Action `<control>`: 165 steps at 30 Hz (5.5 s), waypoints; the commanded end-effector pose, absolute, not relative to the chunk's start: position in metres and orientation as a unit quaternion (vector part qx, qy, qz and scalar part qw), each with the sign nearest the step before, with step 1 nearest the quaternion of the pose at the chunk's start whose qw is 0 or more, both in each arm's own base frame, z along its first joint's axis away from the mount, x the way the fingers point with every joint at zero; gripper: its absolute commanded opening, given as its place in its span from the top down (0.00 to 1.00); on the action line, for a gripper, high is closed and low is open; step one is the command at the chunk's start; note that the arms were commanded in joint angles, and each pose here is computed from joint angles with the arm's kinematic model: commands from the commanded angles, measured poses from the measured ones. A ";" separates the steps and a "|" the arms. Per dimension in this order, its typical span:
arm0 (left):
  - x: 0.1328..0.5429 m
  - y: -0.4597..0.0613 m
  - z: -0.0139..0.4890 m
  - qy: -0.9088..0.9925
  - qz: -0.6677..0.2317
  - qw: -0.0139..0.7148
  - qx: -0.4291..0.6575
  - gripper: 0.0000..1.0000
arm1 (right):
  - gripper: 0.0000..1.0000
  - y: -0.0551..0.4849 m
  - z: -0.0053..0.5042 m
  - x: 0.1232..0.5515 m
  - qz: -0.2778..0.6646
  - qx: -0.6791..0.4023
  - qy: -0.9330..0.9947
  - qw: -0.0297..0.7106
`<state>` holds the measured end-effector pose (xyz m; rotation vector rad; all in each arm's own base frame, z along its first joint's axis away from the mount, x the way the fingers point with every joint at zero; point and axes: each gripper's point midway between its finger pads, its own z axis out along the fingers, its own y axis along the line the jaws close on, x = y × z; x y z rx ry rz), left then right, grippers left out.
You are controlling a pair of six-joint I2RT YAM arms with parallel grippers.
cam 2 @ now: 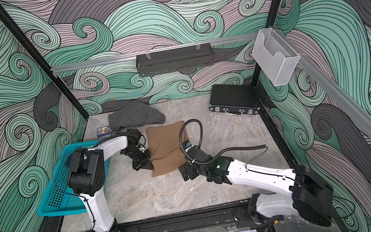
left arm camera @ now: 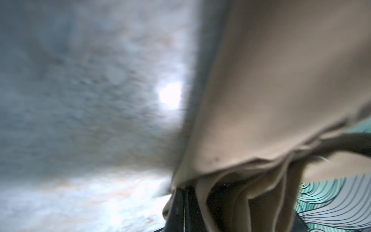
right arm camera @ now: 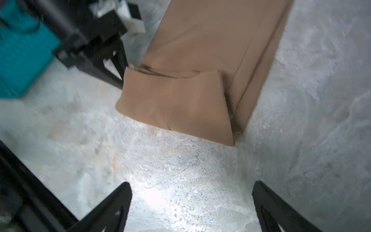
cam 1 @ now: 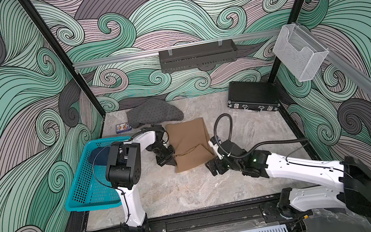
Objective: Roll up the skirts
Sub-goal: Roll the skirt at the center of the board.
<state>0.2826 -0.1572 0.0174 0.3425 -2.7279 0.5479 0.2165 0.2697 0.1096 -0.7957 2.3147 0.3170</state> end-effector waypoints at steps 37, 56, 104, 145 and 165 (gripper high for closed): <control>0.323 -0.129 0.067 -0.924 0.284 0.113 0.228 0.66 | 1.00 0.356 0.035 0.224 0.067 -0.589 0.785 0.181; 0.285 -0.137 0.120 -0.875 0.389 -0.011 0.288 0.13 | 1.00 0.394 0.086 0.216 0.489 -0.266 0.830 -0.020; 0.287 -0.120 0.038 -0.950 0.000 0.253 0.182 1.00 | 0.01 0.413 0.082 0.199 0.124 -0.424 0.756 0.483; 0.294 -0.173 0.069 -0.902 0.358 -0.115 0.214 0.21 | 1.00 0.409 0.064 0.238 0.643 0.111 0.755 -0.069; 0.271 -0.106 -0.010 -0.956 0.037 0.047 0.286 1.00 | 0.51 0.356 0.050 0.235 0.476 -0.041 0.878 0.022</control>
